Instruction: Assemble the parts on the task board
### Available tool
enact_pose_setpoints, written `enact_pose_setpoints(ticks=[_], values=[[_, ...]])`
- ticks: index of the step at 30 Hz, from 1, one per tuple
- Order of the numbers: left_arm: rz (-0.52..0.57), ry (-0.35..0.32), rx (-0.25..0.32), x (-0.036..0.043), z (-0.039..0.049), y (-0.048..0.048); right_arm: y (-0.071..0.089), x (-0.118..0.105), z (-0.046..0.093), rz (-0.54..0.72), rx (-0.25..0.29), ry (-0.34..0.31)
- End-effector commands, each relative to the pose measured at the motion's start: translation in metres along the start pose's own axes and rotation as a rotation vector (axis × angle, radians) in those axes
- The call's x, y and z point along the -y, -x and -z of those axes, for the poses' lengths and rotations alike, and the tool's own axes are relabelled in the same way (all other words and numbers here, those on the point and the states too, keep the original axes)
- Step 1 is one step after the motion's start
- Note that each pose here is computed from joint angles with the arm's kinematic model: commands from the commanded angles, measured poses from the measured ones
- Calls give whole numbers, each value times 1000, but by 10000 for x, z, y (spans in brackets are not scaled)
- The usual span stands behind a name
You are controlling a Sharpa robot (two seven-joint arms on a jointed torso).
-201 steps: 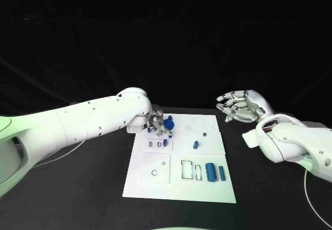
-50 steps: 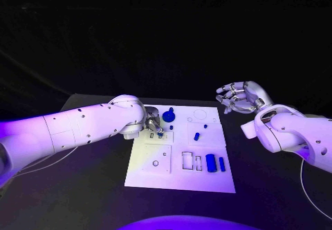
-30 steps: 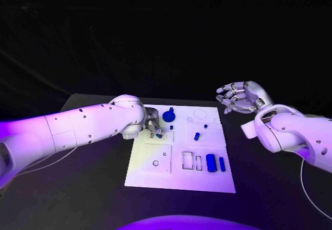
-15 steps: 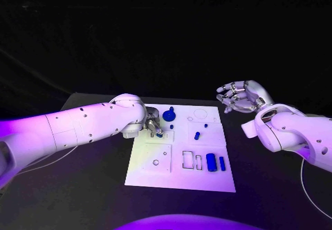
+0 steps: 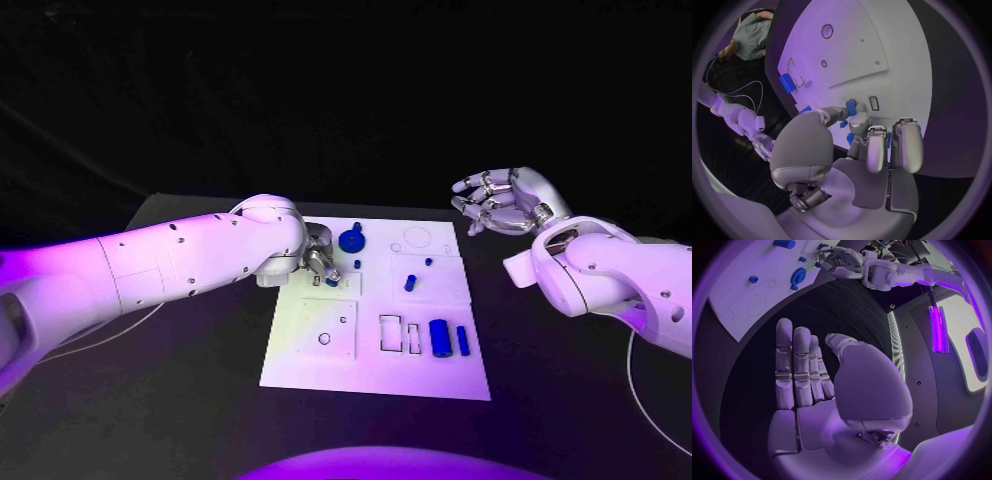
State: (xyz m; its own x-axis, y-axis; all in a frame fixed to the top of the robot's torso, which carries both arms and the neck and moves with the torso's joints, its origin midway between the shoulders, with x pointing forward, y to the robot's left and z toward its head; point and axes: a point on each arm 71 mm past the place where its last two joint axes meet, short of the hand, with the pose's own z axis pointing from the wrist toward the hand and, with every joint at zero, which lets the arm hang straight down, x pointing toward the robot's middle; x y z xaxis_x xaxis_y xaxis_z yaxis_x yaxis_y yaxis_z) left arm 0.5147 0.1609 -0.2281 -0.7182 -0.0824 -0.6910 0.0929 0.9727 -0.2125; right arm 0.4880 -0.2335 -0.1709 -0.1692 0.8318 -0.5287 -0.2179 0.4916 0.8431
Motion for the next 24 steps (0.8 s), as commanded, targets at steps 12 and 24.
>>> enact_pose_setpoints(ticks=[12,24], values=[[-24,2,-35,35,-23,-34,-16,-8,5,-1,-12,4],[-19,2,-25,63,-43,-27,-9,-8,12,-1,-10,5]])
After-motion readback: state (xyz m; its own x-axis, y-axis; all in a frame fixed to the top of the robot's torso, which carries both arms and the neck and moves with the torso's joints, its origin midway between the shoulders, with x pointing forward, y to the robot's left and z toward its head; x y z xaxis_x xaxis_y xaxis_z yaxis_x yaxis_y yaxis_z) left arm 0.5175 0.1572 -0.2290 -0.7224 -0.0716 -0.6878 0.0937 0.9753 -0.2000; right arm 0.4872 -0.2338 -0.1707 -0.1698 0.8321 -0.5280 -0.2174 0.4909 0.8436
